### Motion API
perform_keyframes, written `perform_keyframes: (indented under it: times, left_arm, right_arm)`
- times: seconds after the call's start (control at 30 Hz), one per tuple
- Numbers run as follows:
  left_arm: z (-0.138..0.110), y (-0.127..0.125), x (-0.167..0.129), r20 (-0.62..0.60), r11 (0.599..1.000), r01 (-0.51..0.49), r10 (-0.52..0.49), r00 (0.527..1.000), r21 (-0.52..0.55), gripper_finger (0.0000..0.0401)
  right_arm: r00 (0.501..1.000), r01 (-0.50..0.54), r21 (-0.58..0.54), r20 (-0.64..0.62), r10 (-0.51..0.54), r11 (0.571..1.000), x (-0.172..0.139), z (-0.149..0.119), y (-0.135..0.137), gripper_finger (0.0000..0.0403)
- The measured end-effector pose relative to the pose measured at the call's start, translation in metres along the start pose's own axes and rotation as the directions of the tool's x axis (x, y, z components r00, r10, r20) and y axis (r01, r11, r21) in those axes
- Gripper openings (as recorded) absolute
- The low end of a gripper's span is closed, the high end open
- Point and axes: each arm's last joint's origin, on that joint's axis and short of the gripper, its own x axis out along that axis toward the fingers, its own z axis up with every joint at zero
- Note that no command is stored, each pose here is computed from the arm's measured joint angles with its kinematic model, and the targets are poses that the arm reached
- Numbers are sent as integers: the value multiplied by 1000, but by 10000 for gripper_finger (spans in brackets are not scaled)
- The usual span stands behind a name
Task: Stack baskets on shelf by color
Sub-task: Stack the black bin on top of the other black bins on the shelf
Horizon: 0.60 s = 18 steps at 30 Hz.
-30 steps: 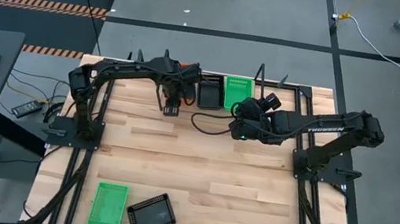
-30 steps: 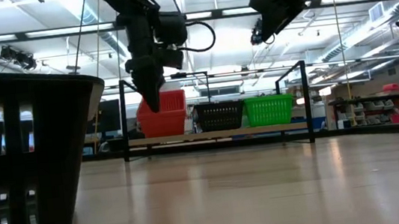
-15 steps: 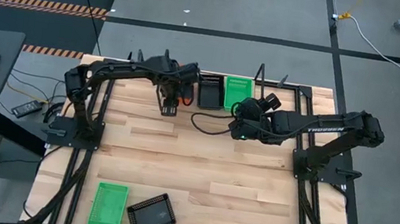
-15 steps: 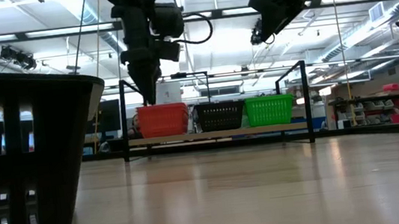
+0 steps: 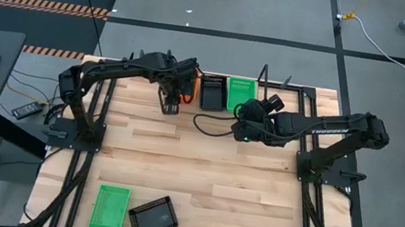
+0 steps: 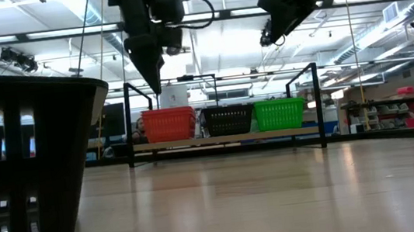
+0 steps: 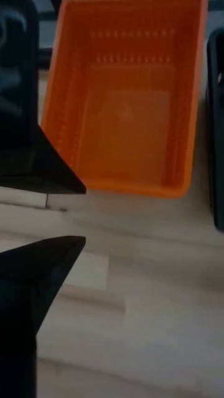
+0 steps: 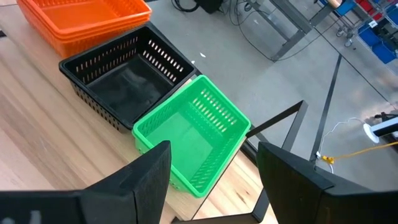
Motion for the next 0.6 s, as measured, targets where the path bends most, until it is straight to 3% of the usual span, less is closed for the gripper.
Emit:
perform_keyframes:
  times: [0.17, 0.3, 0.4, 0.6]
  left_arm:
    - [-2, -16, -10, 3, 996, 82, -82, 997, -41, 123]
    - [-12, -41, -23, -96, 989, 125, -133, 986, -82, 118]
    - [-18, -69, -35, -163, 987, 160, -153, 975, 30, 117]
    - [-15, -132, -53, -96, 950, 182, -162, 982, 255, 117]
  right_arm:
    - [1000, 0, -6, -3, 0, 1000, 0, 0, 0, 241]
    - [1000, -10, -10, -10, 10, 1000, 0, -1, 0, 241]
    - [1000, -9, -11, -10, 9, 1000, 0, -1, 0, 241]
    - [1000, -7, -24, -10, 7, 1000, 0, -1, 0, 241]
